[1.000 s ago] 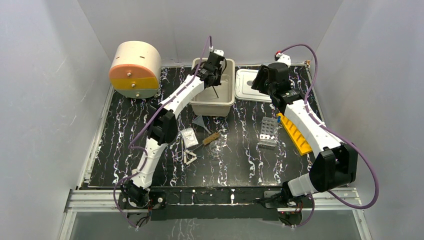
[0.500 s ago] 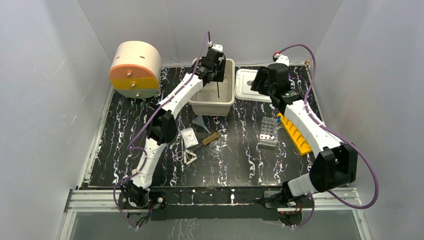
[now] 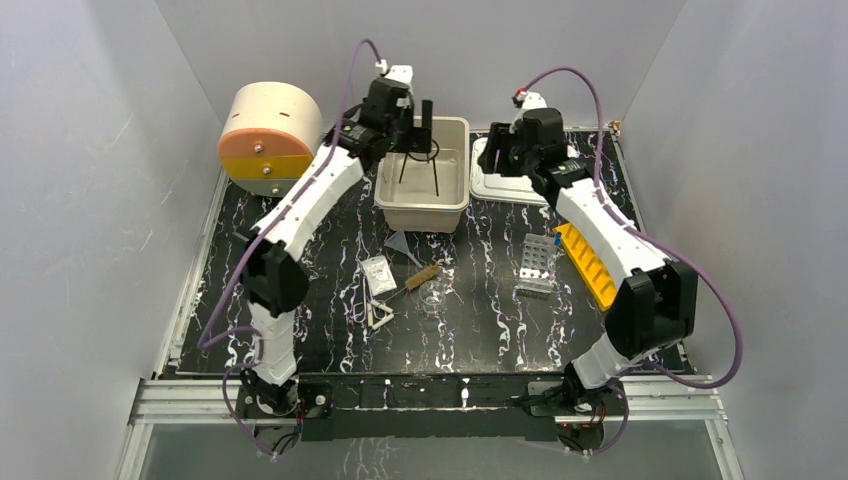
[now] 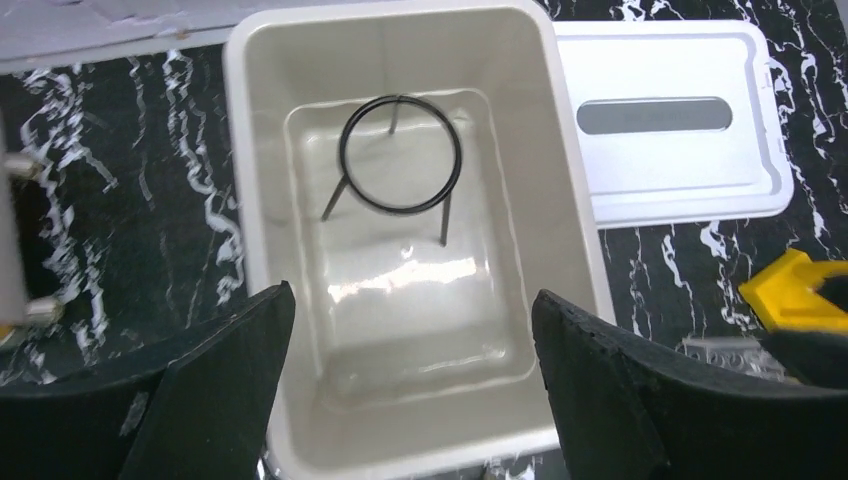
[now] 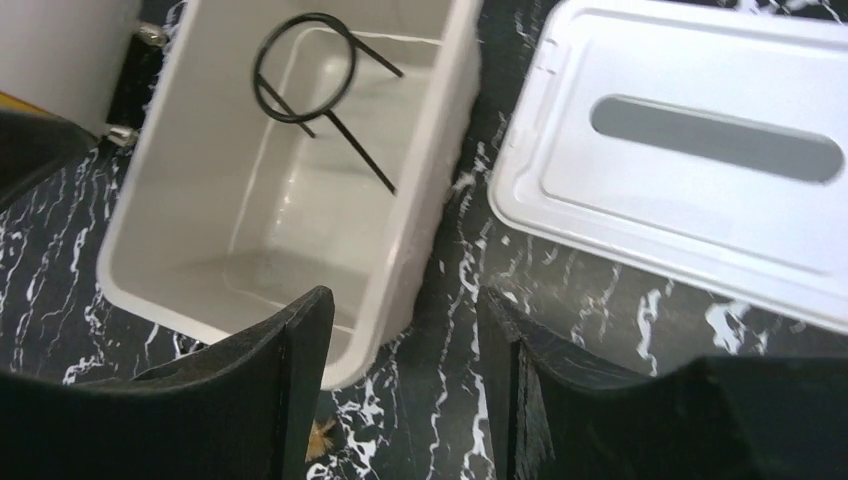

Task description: Organize the chemistry lab equipment

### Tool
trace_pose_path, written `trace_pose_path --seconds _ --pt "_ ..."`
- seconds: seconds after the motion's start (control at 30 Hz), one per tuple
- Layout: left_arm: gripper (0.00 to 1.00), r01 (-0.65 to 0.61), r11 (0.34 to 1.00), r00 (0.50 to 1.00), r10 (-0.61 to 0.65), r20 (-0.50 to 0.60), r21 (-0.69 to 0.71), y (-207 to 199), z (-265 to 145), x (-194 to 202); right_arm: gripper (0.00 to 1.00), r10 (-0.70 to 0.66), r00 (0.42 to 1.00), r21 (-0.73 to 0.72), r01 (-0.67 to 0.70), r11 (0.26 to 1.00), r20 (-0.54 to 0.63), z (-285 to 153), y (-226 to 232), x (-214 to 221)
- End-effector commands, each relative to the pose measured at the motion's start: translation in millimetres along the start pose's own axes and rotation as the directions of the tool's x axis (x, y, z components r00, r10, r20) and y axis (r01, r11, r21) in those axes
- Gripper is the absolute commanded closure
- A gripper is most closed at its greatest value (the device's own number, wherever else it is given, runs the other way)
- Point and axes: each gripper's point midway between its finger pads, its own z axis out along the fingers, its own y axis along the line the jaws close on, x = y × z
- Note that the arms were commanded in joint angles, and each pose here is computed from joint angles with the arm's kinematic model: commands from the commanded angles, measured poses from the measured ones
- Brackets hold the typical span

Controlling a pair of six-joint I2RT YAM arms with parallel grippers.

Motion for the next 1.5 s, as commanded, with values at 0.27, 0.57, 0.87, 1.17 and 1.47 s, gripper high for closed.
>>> trace_pose_path --seconds 0.27,0.57,0.87,1.17,1.47 --pt "0.16 0.200 0.965 0.963 -0.226 -0.147 -0.172 88 -96 87 0.41 -0.203 0.979 -0.194 0.198 0.961 -0.010 17 106 -4" --pt "0.29 0.340 0.900 0.856 -0.416 -0.306 -0.273 111 -120 198 0.40 -0.312 0.948 -0.253 0.286 0.924 -0.067 -12 148 55" --pt "0.40 0.410 0.889 0.791 -0.459 -0.405 -0.206 104 -110 231 0.36 -0.378 0.894 -0.269 0.313 0.911 -0.240 -48 144 141" --pt "0.35 0.431 0.886 0.783 -0.460 -0.418 -0.168 97 -110 238 0.06 -0.496 0.771 -0.367 0.361 0.857 -0.400 -81 134 229" --pt "0.32 0.414 0.894 0.796 -0.446 -0.409 -0.170 101 -117 240 0.01 -0.513 0.710 -0.369 0.366 0.854 -0.483 -72 143 267"
